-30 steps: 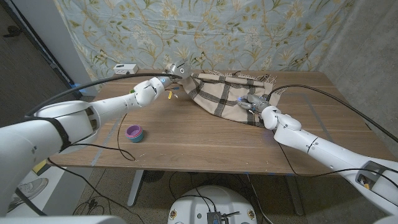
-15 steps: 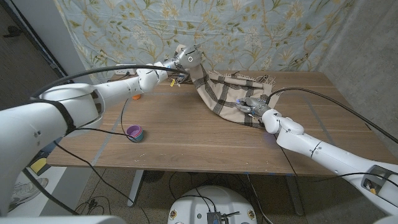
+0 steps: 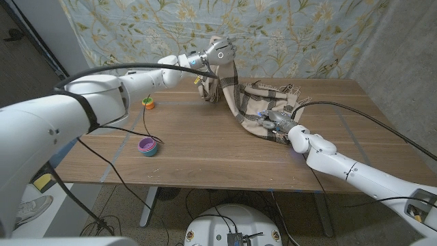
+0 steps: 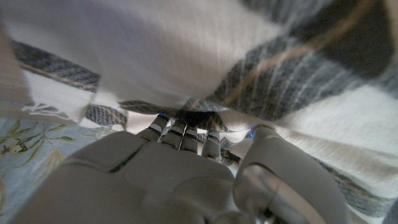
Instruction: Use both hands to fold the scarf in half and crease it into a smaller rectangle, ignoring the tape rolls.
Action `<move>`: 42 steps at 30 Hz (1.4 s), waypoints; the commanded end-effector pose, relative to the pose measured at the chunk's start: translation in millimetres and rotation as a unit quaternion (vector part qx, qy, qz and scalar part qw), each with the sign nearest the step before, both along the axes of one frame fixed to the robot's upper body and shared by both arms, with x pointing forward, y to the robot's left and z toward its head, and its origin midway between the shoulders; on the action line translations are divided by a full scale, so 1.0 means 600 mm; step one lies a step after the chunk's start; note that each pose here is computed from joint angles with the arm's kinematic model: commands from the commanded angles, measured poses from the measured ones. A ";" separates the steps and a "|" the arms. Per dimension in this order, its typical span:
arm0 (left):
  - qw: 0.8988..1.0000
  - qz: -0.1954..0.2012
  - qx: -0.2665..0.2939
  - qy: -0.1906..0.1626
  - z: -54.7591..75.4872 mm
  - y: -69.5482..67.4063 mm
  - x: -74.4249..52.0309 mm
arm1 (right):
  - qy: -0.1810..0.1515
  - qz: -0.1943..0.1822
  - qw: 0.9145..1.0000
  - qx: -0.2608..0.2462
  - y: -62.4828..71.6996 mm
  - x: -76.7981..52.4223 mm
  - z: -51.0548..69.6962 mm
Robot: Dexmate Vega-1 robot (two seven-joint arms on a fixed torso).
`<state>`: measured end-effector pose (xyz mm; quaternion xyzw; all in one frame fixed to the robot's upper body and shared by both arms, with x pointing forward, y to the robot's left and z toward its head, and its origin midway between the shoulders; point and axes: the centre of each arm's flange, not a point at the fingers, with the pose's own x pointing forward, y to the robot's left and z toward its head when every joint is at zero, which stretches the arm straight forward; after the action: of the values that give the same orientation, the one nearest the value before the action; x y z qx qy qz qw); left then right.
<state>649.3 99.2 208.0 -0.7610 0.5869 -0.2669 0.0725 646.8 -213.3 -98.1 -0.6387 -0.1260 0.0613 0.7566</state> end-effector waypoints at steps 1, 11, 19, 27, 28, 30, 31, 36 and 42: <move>0.997 -0.056 0.047 -0.011 0.014 -0.079 -0.031 | 0.013 0.015 1.000 -0.006 0.008 -0.003 -0.018; 0.992 -0.097 0.083 -0.004 0.002 -0.134 -0.060 | 0.011 0.024 1.000 -0.011 0.021 0.003 -0.017; 0.986 -0.126 0.112 0.013 -0.007 -0.178 -0.082 | 0.009 0.026 1.000 -0.010 0.024 0.007 -0.014; 0.977 -0.162 0.136 0.038 -0.028 -0.207 -0.108 | 0.005 0.026 1.000 -0.011 0.025 0.007 -0.012; 0.976 -0.167 0.136 0.045 -0.030 -0.209 -0.112 | 0.004 0.026 1.000 -0.011 0.025 0.007 -0.011; 0.973 -0.175 0.138 0.053 -0.035 -0.213 -0.117 | 0.003 0.027 1.000 -0.011 0.026 0.007 -0.010; 0.972 -0.179 0.138 0.060 -0.037 -0.214 -0.119 | 0.003 0.027 1.000 -0.012 0.026 0.007 -0.010; 0.966 -0.194 0.146 0.089 -0.052 -0.219 -0.127 | 0.001 0.027 1.000 -0.013 0.027 0.006 -0.008; 0.957 -0.206 0.159 0.125 -0.070 -0.218 -0.134 | -0.001 0.031 0.999 -0.013 0.029 0.007 -0.006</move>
<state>580.9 -25.4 183.7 -0.6450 0.7464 -0.1393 0.0863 650.5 -198.4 -102.9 -0.6424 -0.1461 0.0765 0.7484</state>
